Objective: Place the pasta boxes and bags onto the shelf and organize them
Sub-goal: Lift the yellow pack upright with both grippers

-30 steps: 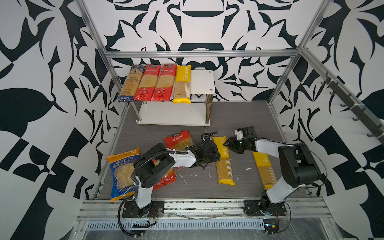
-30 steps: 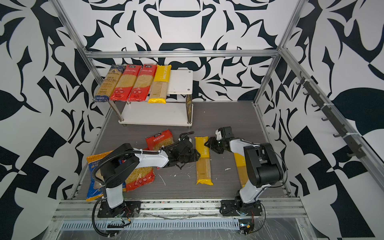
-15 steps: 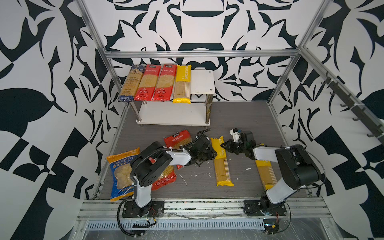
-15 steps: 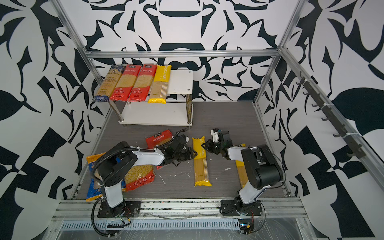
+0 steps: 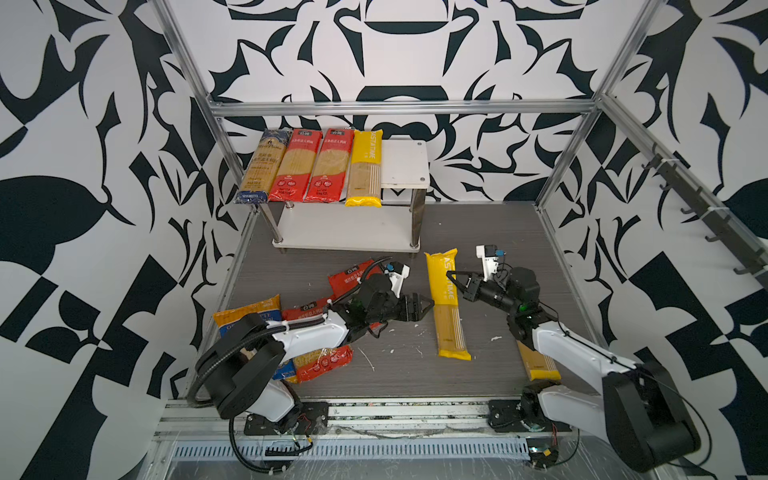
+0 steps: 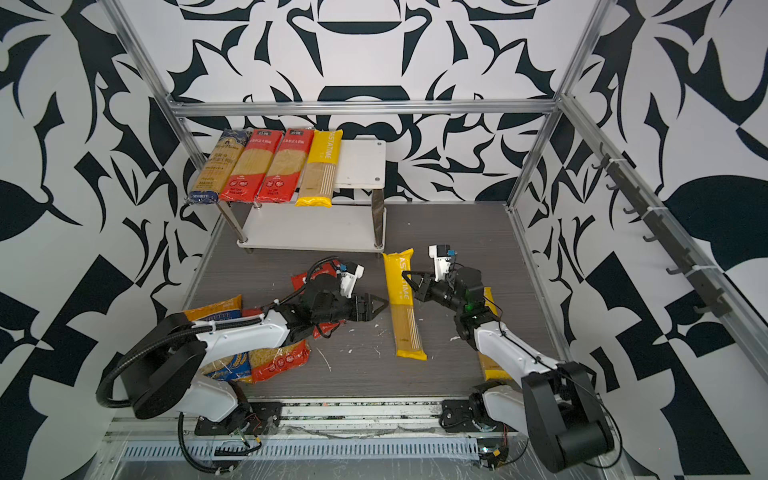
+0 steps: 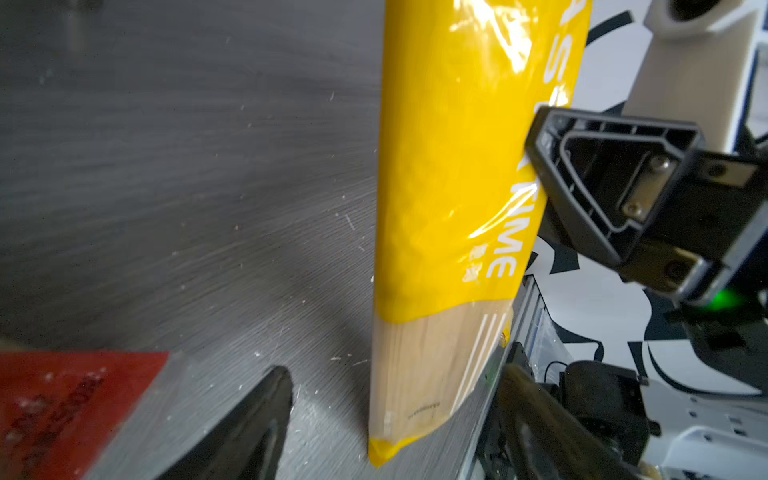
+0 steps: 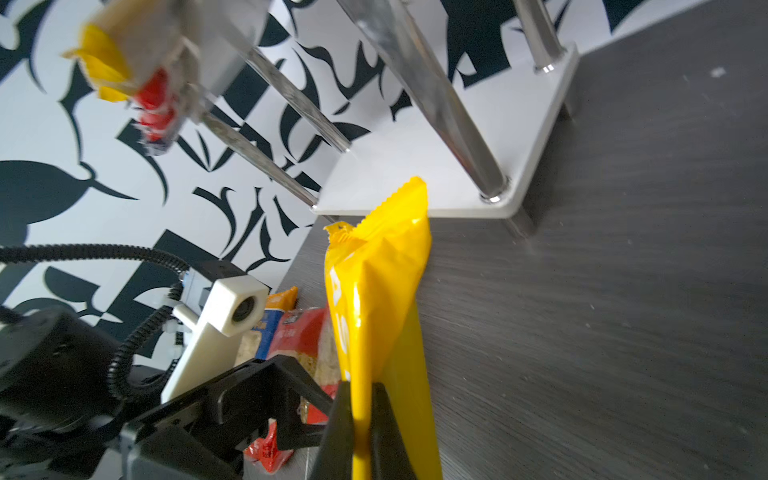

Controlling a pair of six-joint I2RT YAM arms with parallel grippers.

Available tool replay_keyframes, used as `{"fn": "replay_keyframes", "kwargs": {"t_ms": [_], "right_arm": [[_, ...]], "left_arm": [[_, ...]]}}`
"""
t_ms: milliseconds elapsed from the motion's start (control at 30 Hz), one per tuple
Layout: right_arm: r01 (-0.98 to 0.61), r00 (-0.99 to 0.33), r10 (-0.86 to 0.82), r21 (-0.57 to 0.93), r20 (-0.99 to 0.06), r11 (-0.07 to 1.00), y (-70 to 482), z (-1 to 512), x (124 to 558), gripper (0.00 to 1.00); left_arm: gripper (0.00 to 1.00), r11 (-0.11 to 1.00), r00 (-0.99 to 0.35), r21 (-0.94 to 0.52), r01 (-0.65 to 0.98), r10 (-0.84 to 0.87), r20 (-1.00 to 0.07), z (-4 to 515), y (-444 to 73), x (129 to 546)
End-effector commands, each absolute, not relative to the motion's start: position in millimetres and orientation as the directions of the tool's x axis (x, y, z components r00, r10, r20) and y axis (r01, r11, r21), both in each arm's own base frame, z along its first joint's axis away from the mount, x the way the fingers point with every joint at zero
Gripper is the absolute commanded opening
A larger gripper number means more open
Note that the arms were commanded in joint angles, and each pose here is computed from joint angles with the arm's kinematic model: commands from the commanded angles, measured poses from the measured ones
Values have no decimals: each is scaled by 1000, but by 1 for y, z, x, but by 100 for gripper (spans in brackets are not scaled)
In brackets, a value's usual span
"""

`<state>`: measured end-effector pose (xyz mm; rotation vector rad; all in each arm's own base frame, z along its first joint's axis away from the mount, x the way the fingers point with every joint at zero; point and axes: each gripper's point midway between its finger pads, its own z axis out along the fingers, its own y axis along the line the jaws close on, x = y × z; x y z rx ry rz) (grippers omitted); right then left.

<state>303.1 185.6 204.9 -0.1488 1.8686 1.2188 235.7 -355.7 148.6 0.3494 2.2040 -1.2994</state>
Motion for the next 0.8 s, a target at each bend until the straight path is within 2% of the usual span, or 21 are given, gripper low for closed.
{"fn": "replay_keyframes", "kwargs": {"t_ms": [0, 300, 500, 567, 667, 767], "right_arm": [[-728, -433, 387, 569, -814, 383, 194, 305, 288, 0], [-838, -372, 430, 497, -823, 225, 212, 401, 255, 0], [-882, -357, 437, 452, -826, 134, 223, 448, 236, 0], [-880, -375, 455, 464, -808, 99, 223, 456, 237, 0], [-866, -418, 465, 497, -781, 57, 226, 461, 241, 0], [-837, -461, 458, 543, -760, 59, 228, 456, 248, 0]], "left_arm": [[89, 384, -699, -671, 634, -87, -710, 193, -355, 232], [93, 218, -614, -618, 755, -92, -784, 245, -375, 227], [90, 123, -601, -617, 777, -144, -786, 286, -373, 229], [86, 84, -595, -609, 789, -142, -791, 300, -376, 224], [75, 35, -586, -596, 802, -146, -797, 319, -377, 218], [52, 18, -584, -593, 805, -151, -797, 332, -375, 217]]}}
